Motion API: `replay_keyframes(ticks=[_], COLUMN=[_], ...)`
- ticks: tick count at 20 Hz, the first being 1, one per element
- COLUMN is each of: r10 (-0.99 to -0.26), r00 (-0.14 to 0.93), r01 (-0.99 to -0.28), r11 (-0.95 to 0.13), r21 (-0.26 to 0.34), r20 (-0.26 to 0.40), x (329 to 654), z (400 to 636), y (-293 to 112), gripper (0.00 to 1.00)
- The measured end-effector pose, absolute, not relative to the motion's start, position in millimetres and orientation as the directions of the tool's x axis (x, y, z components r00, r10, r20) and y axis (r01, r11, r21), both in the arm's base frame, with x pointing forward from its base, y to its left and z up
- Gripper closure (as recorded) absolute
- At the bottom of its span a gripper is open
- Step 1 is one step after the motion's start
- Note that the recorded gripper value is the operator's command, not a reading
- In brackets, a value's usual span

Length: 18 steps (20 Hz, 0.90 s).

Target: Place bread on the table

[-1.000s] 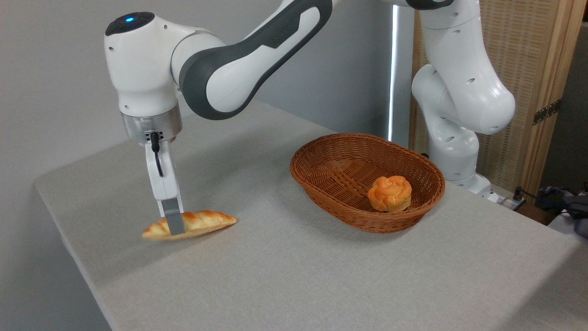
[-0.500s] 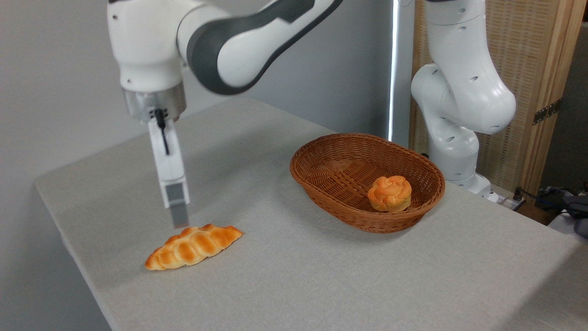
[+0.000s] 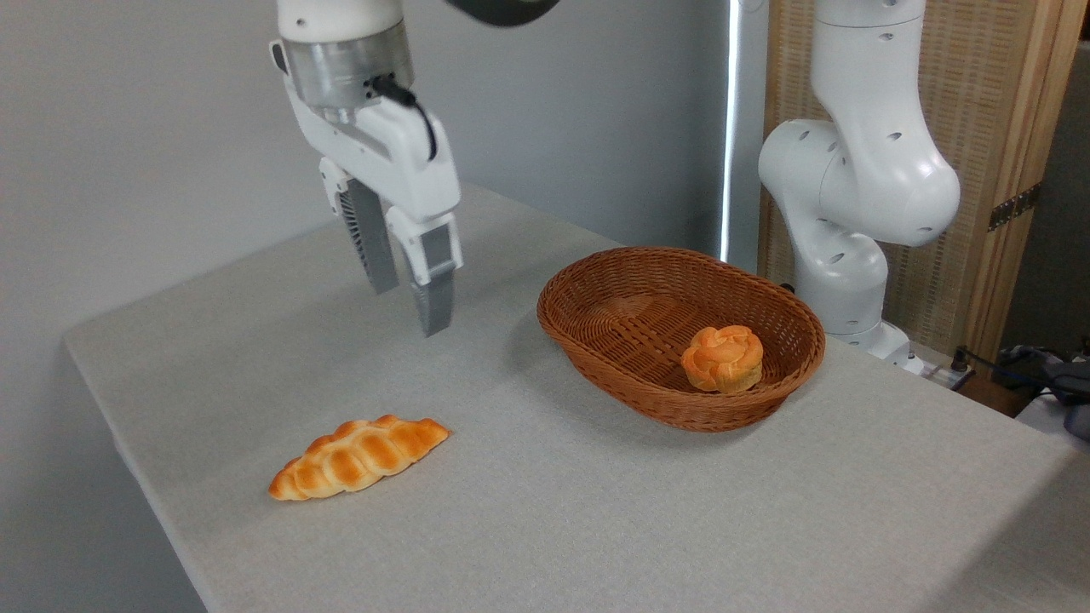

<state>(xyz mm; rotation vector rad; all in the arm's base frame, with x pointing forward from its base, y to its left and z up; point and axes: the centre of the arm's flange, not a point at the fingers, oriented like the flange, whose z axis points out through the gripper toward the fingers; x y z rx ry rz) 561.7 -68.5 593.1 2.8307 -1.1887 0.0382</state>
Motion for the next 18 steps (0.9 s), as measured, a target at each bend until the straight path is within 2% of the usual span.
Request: replay_keyframes(ticks=[3, 5, 18], r10=[-0.704, -0.684, -0.675], r00=[0.71, 0.73, 0.737], r01=[-0.704, -0.684, -0.675], r11=[-0.71, -0.729, -0.737], r21=[-0.006, -0.021, -0.025], r20=[0.005, 0.0, -0.004], x=[560.5, 560.5, 560.6], z=[606.6, 609.5, 609.2], y=[-55.7, -56.6, -57.7], gripper=[0.0, 0.0, 0.0])
